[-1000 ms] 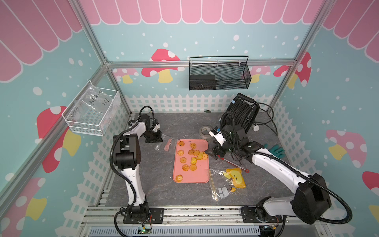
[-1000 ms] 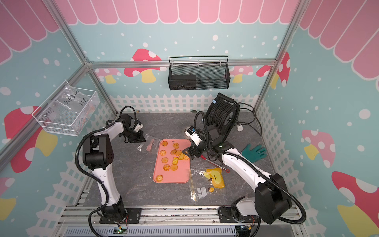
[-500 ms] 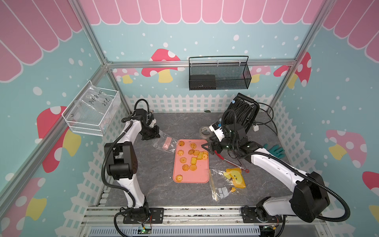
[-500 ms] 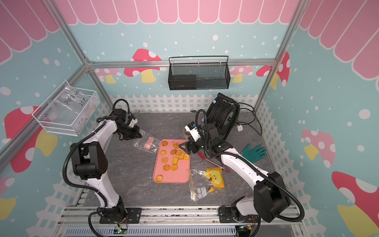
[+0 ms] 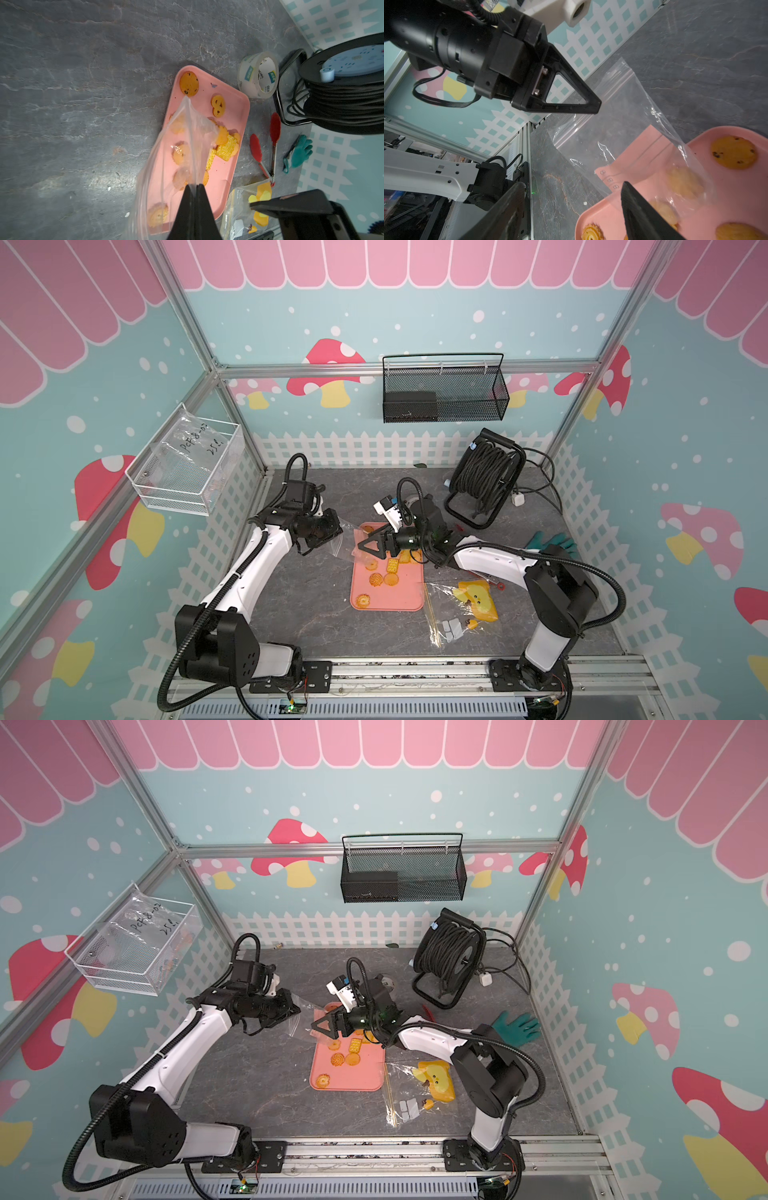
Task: Put the cookies into a resealable bag to prevent moisture
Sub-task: Pick up the ziploc bag from the center of the board, then open the ziploc bag at the center of the board, then pick up the clamp from the center of the board.
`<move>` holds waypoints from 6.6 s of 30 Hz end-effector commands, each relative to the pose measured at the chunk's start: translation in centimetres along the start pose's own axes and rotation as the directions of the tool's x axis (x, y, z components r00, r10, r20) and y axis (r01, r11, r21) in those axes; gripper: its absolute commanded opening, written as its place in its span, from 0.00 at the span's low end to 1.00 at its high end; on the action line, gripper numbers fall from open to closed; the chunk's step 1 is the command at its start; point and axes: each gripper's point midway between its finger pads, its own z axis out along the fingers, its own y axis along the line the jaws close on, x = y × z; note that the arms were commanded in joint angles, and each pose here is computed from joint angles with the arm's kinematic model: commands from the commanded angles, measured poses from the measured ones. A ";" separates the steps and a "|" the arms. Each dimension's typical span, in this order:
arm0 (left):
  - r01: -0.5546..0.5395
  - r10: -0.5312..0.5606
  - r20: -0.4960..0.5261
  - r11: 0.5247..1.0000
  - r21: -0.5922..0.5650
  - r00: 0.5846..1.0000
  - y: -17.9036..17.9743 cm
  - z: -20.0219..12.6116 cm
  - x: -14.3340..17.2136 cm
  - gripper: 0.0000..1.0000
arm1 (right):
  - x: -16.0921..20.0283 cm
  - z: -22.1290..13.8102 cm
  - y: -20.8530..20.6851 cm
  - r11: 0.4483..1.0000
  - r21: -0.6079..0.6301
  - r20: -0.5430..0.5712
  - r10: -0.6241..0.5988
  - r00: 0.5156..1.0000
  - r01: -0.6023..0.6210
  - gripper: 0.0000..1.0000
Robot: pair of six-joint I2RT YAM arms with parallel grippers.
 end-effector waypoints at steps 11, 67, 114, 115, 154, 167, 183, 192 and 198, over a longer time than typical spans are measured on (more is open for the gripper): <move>0.088 -0.091 0.016 0.987 0.133 0.996 -3.9 0.0 0.4 0.00 | -1.0 4.8 -0.5 0.997 -0.083 -0.002 0.010 1.000 -0.011 0.63; -0.083 0.085 0.008 0.954 0.287 0.996 -2.0 -4.2 -0.9 0.13 | -4.5 1.9 4.3 0.969 -0.244 0.134 0.066 0.989 -0.032 0.00; -0.364 0.368 0.023 0.926 -0.105 0.930 -2.3 -5.3 0.9 0.00 | -5.2 5.3 0.2 0.999 0.012 0.072 0.041 0.997 -0.042 0.46; -0.368 0.371 0.015 0.924 -0.109 0.928 -2.3 -5.0 0.8 0.00 | -5.2 5.5 0.3 0.999 0.010 0.066 0.041 0.997 -0.042 0.45; -0.370 0.379 -0.060 0.837 -0.403 0.923 5.0 -1.7 1.9 0.00 | 5.7 7.8 -7.9 0.962 0.247 -0.161 -0.080 0.984 0.119 0.06; -0.295 0.285 -0.078 0.906 -0.302 0.955 4.7 2.5 2.1 0.00 | 2.8 3.1 -5.4 0.941 0.250 -0.081 -0.213 0.974 0.226 0.37; -0.291 0.263 -0.143 0.928 -0.235 0.954 3.4 4.2 2.3 0.00 | 7.2 -18.8 -9.8 0.621 0.566 -0.488 -0.278 0.828 0.542 0.86; -0.304 0.268 -0.182 0.928 -0.213 0.946 3.2 5.1 2.5 0.00 | 10.3 -26.6 -13.9 0.496 0.755 -0.432 -0.117 0.894 0.430 0.93; -0.314 0.275 -0.195 0.927 -0.204 0.941 3.2 5.3 2.7 0.00 | 14.3 -28.6 -16.9 0.523 0.734 -0.474 -0.065 0.878 0.435 0.95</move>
